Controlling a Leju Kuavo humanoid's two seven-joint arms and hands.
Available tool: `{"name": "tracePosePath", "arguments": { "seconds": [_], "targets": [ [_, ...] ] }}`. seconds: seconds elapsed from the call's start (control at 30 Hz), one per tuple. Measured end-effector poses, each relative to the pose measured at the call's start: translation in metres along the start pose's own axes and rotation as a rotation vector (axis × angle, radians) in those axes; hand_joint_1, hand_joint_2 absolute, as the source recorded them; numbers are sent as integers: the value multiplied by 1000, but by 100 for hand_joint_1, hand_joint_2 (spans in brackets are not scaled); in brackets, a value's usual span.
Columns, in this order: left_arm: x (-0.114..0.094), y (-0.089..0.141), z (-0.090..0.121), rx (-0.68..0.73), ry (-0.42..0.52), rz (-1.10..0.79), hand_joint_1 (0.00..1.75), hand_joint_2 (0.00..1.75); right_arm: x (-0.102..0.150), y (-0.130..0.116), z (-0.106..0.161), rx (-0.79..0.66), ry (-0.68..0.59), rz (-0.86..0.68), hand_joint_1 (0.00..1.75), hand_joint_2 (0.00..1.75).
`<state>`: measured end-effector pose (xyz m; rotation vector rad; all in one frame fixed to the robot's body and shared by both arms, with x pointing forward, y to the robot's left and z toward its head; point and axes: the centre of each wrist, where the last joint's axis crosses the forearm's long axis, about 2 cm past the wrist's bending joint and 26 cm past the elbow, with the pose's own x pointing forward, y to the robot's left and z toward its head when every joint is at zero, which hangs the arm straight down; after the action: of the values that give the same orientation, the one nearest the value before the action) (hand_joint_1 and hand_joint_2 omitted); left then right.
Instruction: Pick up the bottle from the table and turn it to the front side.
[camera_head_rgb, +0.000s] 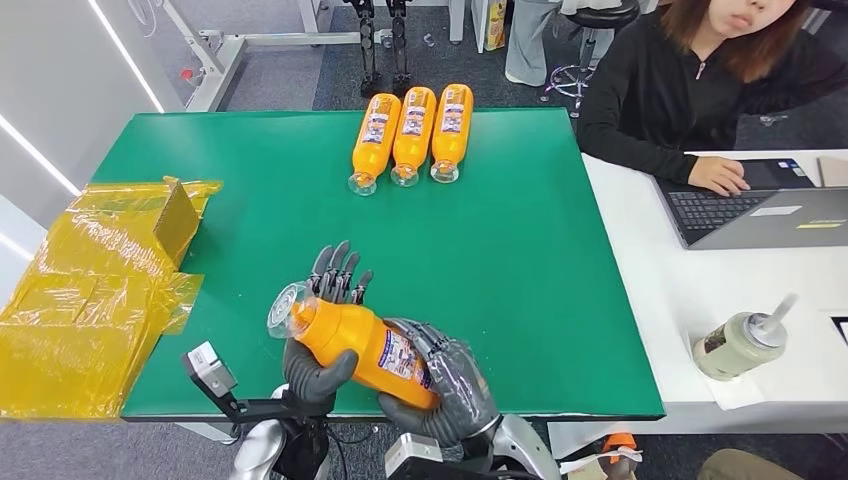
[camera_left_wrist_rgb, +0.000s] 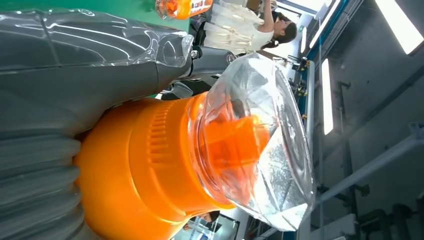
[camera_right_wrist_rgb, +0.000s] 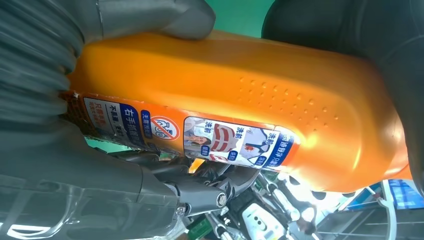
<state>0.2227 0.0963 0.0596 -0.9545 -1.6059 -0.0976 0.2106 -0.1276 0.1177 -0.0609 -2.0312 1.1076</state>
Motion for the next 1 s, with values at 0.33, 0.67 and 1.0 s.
{"name": "tracePosePath", "arguments": {
  "seconds": [0.33, 0.67, 1.0],
  "targets": [
    [0, 1, 1, 7, -8, 1, 175, 175, -1, 3, -3, 13, -1, -24, 175, 175],
    [-1, 3, 6, 27, -14, -10, 175, 175, -2, 5, -3, 19, 1, -30, 175, 175],
    [-1, 6, 8, 37, -17, -23, 175, 175, -5, 13, 2, 43, -22, -44, 0, 175]
  ]
}}
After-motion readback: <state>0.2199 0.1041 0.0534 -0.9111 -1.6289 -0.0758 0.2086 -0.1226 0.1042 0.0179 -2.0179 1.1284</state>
